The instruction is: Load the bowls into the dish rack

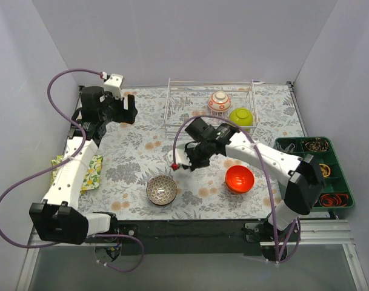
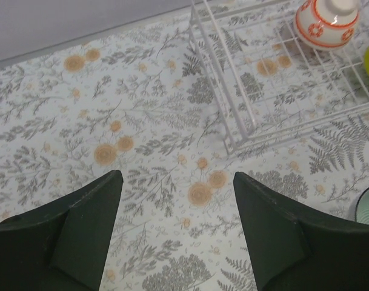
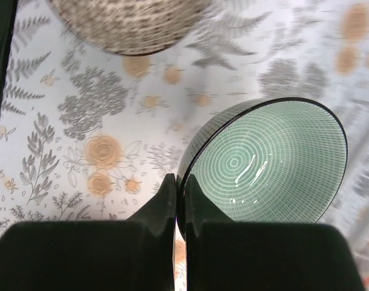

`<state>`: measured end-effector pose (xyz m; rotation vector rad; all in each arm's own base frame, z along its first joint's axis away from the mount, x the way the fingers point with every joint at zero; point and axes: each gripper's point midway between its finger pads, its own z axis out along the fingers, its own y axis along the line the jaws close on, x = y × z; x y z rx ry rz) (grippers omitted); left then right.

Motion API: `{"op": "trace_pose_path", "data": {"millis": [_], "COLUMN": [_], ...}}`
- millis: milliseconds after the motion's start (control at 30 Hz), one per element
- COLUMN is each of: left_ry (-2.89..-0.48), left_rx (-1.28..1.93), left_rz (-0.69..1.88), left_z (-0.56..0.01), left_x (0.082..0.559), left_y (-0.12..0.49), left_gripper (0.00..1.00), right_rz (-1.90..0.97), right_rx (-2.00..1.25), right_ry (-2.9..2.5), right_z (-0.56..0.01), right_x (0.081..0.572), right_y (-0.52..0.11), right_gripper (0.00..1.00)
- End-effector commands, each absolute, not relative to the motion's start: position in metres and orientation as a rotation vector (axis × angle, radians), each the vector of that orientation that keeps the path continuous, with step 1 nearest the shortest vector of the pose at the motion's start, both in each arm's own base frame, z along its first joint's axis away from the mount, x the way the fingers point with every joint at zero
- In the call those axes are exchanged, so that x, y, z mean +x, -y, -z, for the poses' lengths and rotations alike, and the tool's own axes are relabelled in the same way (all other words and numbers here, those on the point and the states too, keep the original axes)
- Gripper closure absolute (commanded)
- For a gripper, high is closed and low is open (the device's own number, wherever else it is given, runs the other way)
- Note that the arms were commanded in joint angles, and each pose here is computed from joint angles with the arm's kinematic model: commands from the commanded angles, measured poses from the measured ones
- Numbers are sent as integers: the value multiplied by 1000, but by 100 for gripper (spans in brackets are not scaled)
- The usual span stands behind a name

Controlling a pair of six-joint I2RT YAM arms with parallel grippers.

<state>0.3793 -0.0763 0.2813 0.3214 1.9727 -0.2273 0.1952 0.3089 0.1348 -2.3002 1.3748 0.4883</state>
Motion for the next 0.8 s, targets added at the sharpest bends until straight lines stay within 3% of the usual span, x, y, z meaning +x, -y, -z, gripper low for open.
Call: {"op": "trace_pose_path", "data": {"millis": [0,267,333,367,400,500,767], "left_ry": [-1823,-1814,-1788,-1809,-1812,-1824,-1876], "left_rx": [374,529,580,596,618,650,708], "left_rz": [341,356,349,354,367,378,367], "left_z": [-336,-328,-330,-316,-310,-295,-246], "left_x": [412,490,500,509,512,525,552], "left_y": [101,166,185,192,201,219,252], "left_gripper": [28,36,43,48,66,98,100], "right_rz": [-587,-1028,-1149,-1208,-1273,-1410,-1518], "right_rx": [-1851,-1115,-1005,-920,-872,-793,-633], "right_ry": [-1460,-1718,-1727,-1661,-1665,-1633,-1643], "right_z": [-251,-321,-318,-336,-335,-332,-292], "right_x": [251,381,397,411,415,431,487], "right_y": [-313,-305,-293,-295,-285,-279,-284], "right_gripper": [99,99,99,99,99,99,99]}}
